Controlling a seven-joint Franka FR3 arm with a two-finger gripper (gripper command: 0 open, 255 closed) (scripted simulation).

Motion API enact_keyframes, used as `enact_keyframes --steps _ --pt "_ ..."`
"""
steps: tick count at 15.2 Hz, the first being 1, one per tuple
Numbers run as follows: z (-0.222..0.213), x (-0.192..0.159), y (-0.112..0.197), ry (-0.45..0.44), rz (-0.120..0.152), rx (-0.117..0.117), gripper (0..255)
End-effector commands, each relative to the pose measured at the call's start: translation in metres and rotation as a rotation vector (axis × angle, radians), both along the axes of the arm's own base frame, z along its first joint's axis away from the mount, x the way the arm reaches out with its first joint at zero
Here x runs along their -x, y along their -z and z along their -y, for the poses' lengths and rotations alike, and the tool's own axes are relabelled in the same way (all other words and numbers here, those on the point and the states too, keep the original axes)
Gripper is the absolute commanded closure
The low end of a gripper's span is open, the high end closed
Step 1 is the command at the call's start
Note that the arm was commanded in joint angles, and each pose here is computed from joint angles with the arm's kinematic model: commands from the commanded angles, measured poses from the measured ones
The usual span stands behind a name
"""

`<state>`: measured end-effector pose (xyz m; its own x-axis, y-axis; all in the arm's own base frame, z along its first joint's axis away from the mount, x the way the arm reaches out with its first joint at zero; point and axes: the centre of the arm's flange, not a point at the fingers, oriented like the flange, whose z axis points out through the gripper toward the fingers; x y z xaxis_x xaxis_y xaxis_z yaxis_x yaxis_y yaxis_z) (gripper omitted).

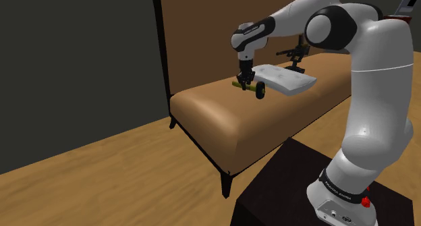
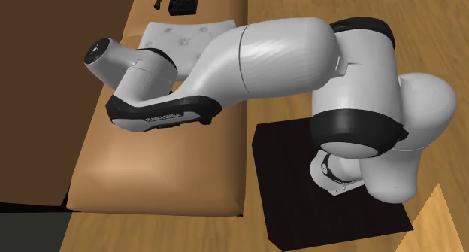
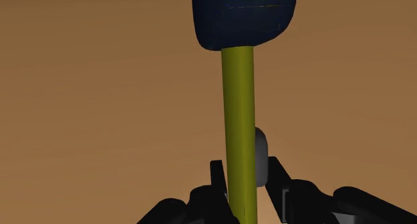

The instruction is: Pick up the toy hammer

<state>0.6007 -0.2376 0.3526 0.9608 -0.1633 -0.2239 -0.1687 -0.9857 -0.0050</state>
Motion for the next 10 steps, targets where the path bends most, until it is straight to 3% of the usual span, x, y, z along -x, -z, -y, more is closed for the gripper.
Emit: enact_keyframes --steps 1,10 --pt "0.0 0.0 -0.011 0.0 0.0 0.0 255" --pt "0.0 0.0 -0.049 0.0 0.0 0.0 255"
